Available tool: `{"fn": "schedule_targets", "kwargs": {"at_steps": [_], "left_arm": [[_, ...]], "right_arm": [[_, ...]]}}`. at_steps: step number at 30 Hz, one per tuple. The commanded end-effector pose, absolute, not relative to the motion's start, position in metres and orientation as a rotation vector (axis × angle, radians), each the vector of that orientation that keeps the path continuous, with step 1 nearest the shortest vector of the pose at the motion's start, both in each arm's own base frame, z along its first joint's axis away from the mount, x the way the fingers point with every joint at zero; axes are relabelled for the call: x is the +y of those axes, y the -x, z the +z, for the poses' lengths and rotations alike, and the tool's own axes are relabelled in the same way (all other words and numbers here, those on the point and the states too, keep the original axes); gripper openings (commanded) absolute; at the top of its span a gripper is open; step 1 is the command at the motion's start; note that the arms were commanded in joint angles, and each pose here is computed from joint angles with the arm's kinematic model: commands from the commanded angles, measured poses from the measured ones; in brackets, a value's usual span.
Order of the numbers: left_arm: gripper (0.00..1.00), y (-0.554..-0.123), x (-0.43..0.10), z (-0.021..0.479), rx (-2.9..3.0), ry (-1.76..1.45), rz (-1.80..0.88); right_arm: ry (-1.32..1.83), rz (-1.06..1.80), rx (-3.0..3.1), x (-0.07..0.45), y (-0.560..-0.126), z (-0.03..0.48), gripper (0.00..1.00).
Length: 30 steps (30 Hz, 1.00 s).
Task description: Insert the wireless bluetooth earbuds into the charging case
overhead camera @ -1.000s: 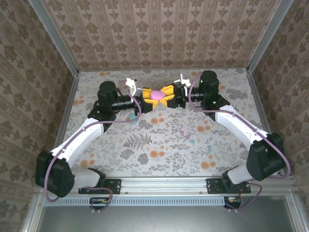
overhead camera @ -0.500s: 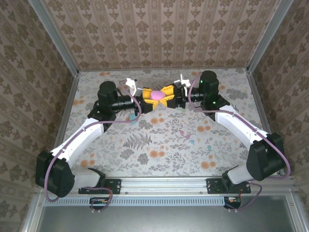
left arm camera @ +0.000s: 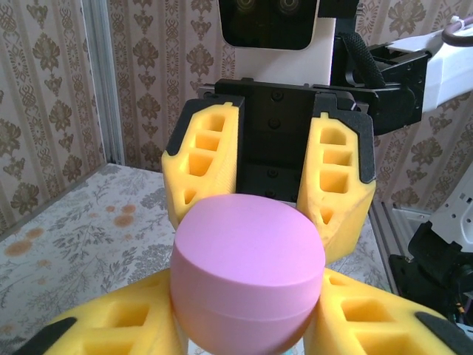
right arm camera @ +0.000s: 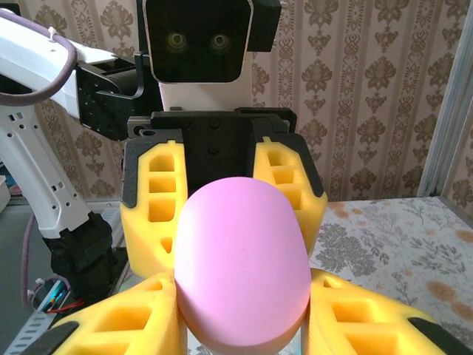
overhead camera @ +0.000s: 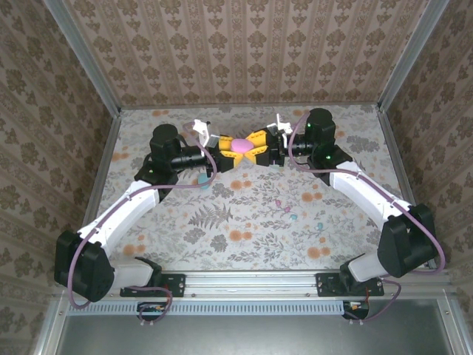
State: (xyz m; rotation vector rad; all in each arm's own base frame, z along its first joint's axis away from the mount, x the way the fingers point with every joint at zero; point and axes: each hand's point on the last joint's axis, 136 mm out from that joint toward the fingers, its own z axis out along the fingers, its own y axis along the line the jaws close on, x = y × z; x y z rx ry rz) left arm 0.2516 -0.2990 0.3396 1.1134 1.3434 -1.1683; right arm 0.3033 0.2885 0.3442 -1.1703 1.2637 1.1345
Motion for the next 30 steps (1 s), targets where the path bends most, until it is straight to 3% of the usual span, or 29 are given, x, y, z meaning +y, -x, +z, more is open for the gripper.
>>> {"fn": "schedule_targets", "kwargs": {"at_steps": [1,6,14,21,30], "left_arm": [[0.34,-0.244,-0.304,0.35,1.298,-1.156,-1.188],[0.3,-0.245,-0.302,0.351,1.299,-1.144,-1.167],[0.28,-0.253,-0.297,0.357,1.284,-1.048,-1.126],[0.28,-0.255,-0.295,0.357,1.276,-1.006,-1.12],[0.28,-0.258,-0.296,0.359,1.262,-0.955,-1.134]], "right_arm": [[1.166,1.102,1.254,0.288,-0.3,0.348,0.39],[1.122,1.069,1.283,0.286,-0.307,0.351,0.51],[0.976,0.998,1.345,0.268,-0.311,0.359,0.62],[0.799,1.009,1.48,0.254,-0.313,0.362,0.66],[0.876,0.978,1.471,0.266,-0.301,0.358,0.66]]}}
